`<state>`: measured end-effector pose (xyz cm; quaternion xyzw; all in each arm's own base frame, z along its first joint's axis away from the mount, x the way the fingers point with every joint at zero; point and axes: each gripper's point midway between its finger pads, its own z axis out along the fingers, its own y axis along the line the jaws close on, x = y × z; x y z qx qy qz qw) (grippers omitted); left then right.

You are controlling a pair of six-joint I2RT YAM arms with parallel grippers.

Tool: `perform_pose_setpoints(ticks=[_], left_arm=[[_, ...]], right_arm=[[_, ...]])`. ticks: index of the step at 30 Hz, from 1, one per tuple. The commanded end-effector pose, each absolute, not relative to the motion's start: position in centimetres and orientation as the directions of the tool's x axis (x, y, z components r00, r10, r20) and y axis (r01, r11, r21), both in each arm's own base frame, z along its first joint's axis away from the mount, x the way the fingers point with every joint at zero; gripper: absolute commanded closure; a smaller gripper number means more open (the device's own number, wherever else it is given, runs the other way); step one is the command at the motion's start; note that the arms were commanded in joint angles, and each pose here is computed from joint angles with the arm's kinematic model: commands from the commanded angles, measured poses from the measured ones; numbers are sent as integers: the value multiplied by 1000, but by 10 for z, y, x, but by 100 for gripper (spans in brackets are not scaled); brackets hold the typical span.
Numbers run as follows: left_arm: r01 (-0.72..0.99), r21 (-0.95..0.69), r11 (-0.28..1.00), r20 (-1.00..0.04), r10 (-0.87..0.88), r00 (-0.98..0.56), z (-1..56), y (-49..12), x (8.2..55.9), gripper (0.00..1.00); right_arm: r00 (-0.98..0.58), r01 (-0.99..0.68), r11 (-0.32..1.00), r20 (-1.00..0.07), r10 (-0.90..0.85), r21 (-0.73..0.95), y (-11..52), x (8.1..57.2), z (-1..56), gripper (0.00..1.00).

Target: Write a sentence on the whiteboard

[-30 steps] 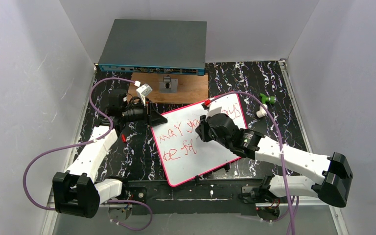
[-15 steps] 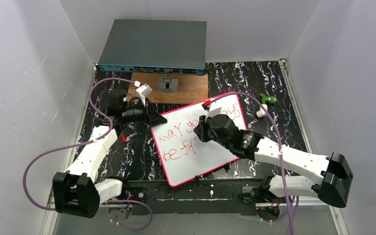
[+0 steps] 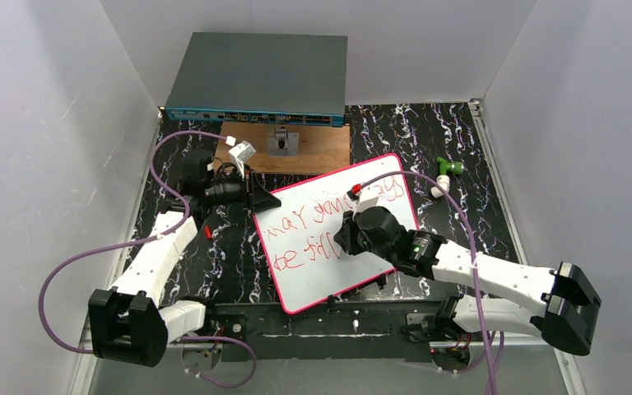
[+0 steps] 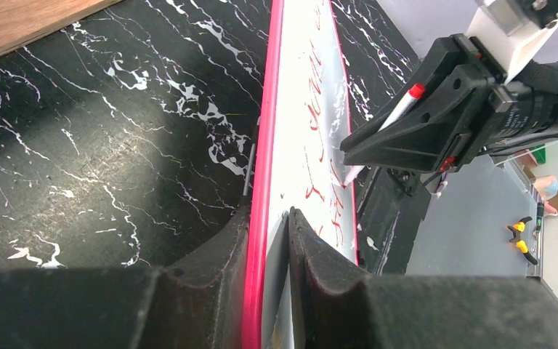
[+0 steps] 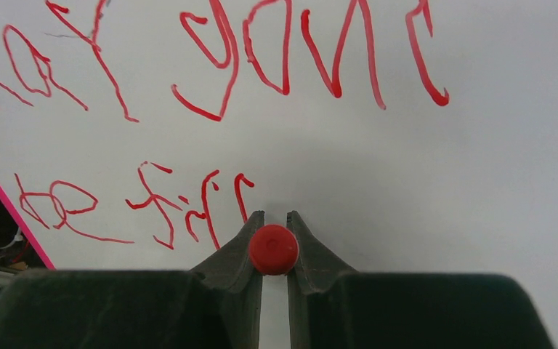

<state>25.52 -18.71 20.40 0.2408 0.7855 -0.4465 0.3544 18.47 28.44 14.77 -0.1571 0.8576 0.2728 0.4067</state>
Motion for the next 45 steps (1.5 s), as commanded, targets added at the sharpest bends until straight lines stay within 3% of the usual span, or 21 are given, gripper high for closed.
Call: perform_pose_setpoints(ticks=[1,17,26,38,45], left_arm=[[725,-374,578,-840,121,-529,197,-173,273,100],[725,-376,578,-839,121,-531,197,-173,272,100],[726,-374,577,-840,120,-529,197,-173,273,100],[725,-373,580,-839,123,-530,196,-173,272,100],[723,-367,586,-837,130,-531,195,-172,273,100]], right_arm=[[-640,-460,834,-765,-72,305,270,182,130,99],[-490,-515,829,-868,-78,216,284,212,196,99],[-472,-522,815,-881,-32,251,269,201,233,99],[-433,-453,869,-901,-21,198,234,211,207,99],[-397,-458,851,-916,65,259,215,205,205,99]])
